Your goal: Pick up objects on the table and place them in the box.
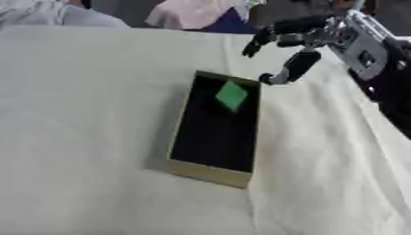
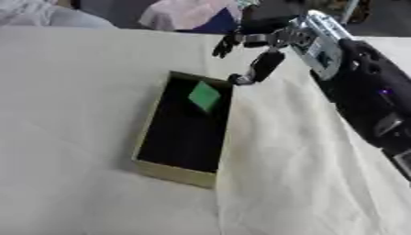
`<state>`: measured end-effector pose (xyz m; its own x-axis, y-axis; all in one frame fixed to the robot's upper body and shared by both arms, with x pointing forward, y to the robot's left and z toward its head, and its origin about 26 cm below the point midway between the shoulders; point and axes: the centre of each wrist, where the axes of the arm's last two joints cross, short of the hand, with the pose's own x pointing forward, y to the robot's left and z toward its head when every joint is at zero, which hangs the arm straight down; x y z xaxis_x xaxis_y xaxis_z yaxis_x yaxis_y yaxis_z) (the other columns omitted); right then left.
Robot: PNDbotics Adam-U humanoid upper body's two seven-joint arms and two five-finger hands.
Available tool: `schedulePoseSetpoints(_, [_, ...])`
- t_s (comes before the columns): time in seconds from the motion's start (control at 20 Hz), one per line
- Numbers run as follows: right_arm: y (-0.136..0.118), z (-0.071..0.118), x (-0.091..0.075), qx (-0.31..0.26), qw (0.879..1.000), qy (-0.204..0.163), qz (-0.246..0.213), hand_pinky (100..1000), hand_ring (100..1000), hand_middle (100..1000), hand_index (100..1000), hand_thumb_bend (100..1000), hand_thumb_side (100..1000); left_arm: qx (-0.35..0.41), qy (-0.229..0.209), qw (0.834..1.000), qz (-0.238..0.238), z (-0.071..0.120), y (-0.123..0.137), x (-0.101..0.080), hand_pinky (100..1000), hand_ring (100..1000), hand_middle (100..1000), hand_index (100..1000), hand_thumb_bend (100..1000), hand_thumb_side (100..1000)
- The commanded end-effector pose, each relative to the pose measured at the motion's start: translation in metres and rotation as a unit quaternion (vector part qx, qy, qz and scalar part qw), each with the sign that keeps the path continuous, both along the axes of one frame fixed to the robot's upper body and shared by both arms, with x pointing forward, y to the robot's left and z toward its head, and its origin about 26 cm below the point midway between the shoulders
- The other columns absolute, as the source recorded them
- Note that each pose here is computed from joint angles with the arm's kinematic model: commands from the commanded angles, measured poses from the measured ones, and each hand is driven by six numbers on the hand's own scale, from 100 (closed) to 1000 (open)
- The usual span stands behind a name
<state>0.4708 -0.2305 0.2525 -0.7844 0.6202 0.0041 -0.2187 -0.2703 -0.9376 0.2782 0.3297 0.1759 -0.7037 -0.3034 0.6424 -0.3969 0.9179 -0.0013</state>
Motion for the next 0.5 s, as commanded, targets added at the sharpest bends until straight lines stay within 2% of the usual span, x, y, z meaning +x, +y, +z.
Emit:
schedulePoseSetpoints(0.05, [-0.021,0.032,-0.008,-0.100,0.994,-0.020,0.029,876,877,803,918,278,406,0.011,-0.015,1.000,0.003,0.010,0.002,-0.002,730,785,757,875,322,922])
schedulePoseSetpoints(0.3, [-0.055,0.037,-0.011,-0.095,0.991,-0.065,-0.068,875,894,828,927,287,455,0.010,-0.017,1.000,0.006,0.010,0.003,-0.003,730,785,757,875,321,922])
schedulePoseSetpoints(0.5, [-0.086,0.035,-0.012,-0.089,0.981,-0.098,-0.143,877,912,852,951,304,451,0.010,-0.018,1.000,0.007,0.010,0.003,-0.003,730,786,757,875,320,922])
